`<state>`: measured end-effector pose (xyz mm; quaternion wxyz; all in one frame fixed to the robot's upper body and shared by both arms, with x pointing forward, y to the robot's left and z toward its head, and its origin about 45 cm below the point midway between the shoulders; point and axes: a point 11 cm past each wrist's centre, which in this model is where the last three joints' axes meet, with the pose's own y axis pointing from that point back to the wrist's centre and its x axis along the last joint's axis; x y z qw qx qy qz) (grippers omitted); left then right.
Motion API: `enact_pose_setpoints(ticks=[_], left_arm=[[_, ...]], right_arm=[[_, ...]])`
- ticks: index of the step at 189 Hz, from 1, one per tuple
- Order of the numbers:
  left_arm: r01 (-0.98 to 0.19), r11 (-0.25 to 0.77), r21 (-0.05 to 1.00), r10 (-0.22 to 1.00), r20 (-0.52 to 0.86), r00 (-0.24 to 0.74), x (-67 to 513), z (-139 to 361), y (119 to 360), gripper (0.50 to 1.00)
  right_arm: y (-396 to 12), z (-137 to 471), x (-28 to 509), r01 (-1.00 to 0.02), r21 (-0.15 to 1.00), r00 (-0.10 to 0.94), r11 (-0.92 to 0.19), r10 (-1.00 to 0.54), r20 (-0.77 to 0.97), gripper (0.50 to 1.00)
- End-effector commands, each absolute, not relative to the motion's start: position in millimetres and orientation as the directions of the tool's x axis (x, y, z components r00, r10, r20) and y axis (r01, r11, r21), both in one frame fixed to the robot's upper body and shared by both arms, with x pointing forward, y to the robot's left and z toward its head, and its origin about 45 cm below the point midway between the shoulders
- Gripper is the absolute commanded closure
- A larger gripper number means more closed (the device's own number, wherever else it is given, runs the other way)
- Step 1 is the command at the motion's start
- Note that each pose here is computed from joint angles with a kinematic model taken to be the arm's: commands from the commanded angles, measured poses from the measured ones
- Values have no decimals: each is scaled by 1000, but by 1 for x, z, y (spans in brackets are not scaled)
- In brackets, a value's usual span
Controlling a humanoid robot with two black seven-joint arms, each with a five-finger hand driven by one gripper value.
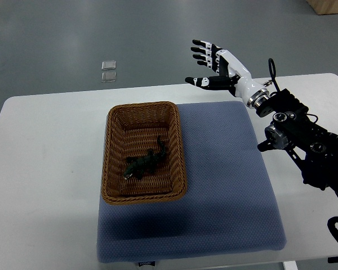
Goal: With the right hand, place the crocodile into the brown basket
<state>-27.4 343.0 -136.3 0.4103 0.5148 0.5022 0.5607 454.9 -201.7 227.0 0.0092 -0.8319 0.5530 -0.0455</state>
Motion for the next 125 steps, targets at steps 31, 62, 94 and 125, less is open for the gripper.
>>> enact_pose_setpoints(ticks=[31,62,94,125], left_arm=[[57,-159,986,977,165,-133,-27,-136,343,500],[57,-159,986,977,165,-133,-27,-136,343,500],[57,-159,986,977,165,-133,-27,-136,343,500],[57,-159,986,977,165,-134,-27,-136,343,500]], right_arm=[[-259,190,462,-994,8,98,-105,-948,-304,603],[-270,176,456,-998,55,8,-33,-918,-396,579],[-270,174,456,-998,69,-19,-8,-922,-387,576],[-274,173,456,-997,70,-46,21,-925,-378,576]])
